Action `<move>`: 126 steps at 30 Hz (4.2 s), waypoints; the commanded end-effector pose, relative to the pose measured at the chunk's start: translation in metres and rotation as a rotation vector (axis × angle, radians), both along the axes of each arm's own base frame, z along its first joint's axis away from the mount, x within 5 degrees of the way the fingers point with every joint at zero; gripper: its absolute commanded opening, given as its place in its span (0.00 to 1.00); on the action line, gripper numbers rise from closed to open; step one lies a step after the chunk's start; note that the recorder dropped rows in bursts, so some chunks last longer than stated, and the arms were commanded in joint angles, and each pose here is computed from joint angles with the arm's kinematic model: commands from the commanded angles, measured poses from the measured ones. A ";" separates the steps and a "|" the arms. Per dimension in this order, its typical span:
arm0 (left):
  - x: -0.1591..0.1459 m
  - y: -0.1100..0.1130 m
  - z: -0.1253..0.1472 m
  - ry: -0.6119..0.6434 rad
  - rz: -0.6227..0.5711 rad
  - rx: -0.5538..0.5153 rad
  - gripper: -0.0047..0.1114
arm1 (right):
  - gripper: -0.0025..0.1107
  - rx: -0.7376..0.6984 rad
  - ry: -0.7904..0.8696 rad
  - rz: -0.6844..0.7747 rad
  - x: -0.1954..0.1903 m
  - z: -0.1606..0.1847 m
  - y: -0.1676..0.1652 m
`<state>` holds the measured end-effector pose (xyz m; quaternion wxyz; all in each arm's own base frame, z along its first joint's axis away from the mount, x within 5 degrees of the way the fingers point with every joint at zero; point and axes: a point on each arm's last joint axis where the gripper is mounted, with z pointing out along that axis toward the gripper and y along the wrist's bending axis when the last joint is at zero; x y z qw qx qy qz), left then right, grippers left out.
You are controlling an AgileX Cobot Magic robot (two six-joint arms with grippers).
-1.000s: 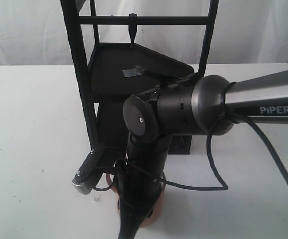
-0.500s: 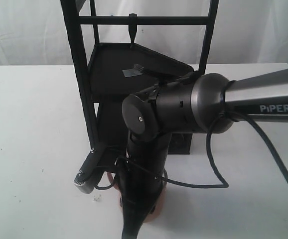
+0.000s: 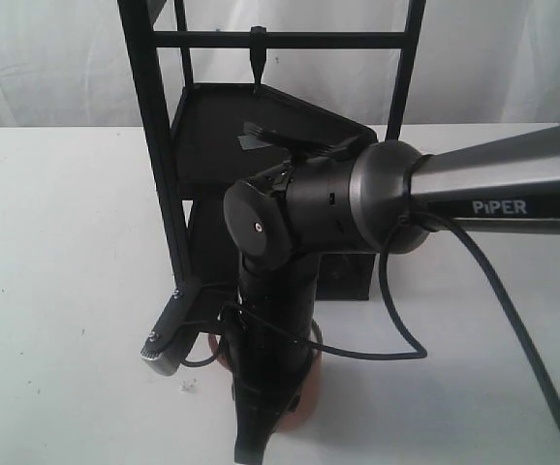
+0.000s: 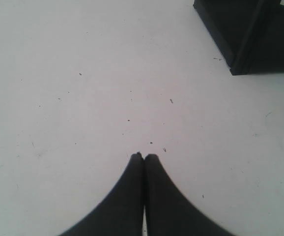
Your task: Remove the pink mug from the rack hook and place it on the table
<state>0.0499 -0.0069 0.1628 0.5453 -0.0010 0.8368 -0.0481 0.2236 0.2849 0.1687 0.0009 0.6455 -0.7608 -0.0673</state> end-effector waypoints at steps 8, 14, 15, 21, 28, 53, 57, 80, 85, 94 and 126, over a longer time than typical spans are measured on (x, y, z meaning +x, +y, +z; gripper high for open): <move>0.000 0.000 0.000 -0.004 -0.003 -0.010 0.04 | 0.02 0.005 0.003 -0.016 -0.001 0.003 0.002; 0.000 0.000 0.000 -0.004 -0.003 -0.010 0.04 | 0.02 -0.003 0.012 -0.017 -0.002 0.003 0.001; 0.000 0.000 0.000 -0.004 -0.003 -0.010 0.04 | 0.03 -0.003 0.012 -0.017 -0.002 0.003 0.001; 0.000 0.000 0.000 -0.004 -0.003 -0.010 0.04 | 0.20 0.006 0.006 -0.024 -0.001 0.004 0.002; 0.000 0.000 0.000 -0.004 -0.003 -0.010 0.04 | 0.25 0.006 0.006 -0.024 -0.001 0.004 0.002; 0.000 0.000 0.000 -0.004 -0.003 -0.010 0.04 | 0.25 0.092 -0.057 -0.056 -0.005 0.041 -0.003; 0.000 0.000 0.000 -0.004 -0.003 -0.010 0.04 | 0.25 0.117 -0.074 -0.078 -0.007 0.053 -0.005; 0.000 0.000 0.000 -0.004 -0.003 -0.010 0.04 | 0.23 0.423 -0.192 -0.225 -0.063 0.154 -0.065; 0.000 0.000 0.000 -0.004 -0.003 -0.010 0.04 | 0.02 0.566 -0.198 -0.331 -0.100 0.170 -0.105; 0.000 0.000 0.000 -0.004 -0.003 -0.010 0.04 | 0.02 0.933 -0.238 -0.557 -0.140 0.195 -0.155; 0.000 0.000 0.000 -0.004 -0.003 -0.010 0.04 | 0.02 1.027 -0.745 -0.911 -0.167 0.106 -0.249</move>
